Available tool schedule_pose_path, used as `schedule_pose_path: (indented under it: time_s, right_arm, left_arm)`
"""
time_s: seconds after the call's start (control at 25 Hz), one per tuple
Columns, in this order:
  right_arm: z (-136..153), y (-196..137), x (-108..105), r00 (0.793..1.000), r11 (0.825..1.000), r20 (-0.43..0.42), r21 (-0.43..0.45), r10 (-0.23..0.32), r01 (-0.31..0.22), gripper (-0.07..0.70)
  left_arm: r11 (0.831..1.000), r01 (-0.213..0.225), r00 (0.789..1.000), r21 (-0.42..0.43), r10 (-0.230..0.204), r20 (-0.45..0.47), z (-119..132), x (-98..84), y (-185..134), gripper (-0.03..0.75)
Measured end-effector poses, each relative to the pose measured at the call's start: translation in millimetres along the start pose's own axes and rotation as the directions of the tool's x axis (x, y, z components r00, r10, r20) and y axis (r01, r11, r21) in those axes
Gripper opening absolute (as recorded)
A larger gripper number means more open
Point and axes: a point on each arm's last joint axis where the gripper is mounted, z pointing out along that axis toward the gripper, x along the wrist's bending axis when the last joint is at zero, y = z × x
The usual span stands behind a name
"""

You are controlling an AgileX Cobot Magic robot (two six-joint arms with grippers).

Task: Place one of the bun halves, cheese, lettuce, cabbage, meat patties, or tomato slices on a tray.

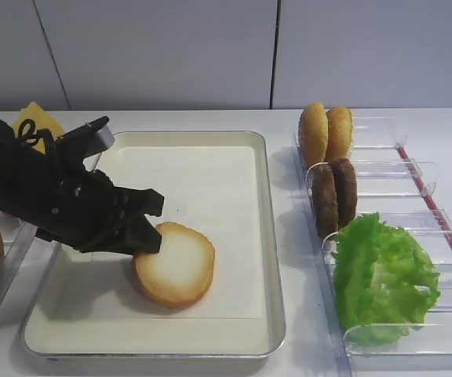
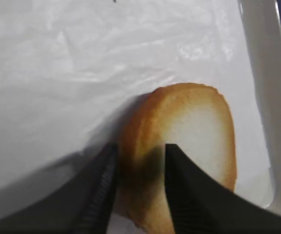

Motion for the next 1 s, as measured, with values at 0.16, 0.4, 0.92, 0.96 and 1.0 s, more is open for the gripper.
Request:
schedule_pose_path:
  time_s: [0.16,0.4,0.92,0.96,1.0]
  right_arm:
    - [0,0,0,1.0,1.0,0.0,0.0,0.0,0.0,0.522]
    - [0,0,0,1.0,1.0,0.0,0.0,0.0,0.0,0.522]
    - [0,0,0,1.0,1.0,0.0,0.0,0.006,-0.006,0.522]
    - [0,0,0,1.0,1.0,0.0,0.0,0.006,-0.006,0.522]
    - [0,0,0,1.0,1.0,0.0,0.0,0.006,-0.006,0.522]
  left_arm:
    - [1.0,-0.011,1.0,0.024,0.011,0.0,2,0.4,-2,0.451]
    - [0.998,-0.056,0.998,0.029,0.057,-0.025,-1,1.0,1,0.514]
    - [0.973,-0.13,0.912,0.191,0.193,-0.362,-65,-2.6,28,0.488]
    - [0.972,-0.141,0.89,0.189,0.208,-0.405,-75,-2.4,29,0.475]
    - [0.972,-0.148,0.876,0.18,0.213,-0.432,-83,-3.7,30,0.459]
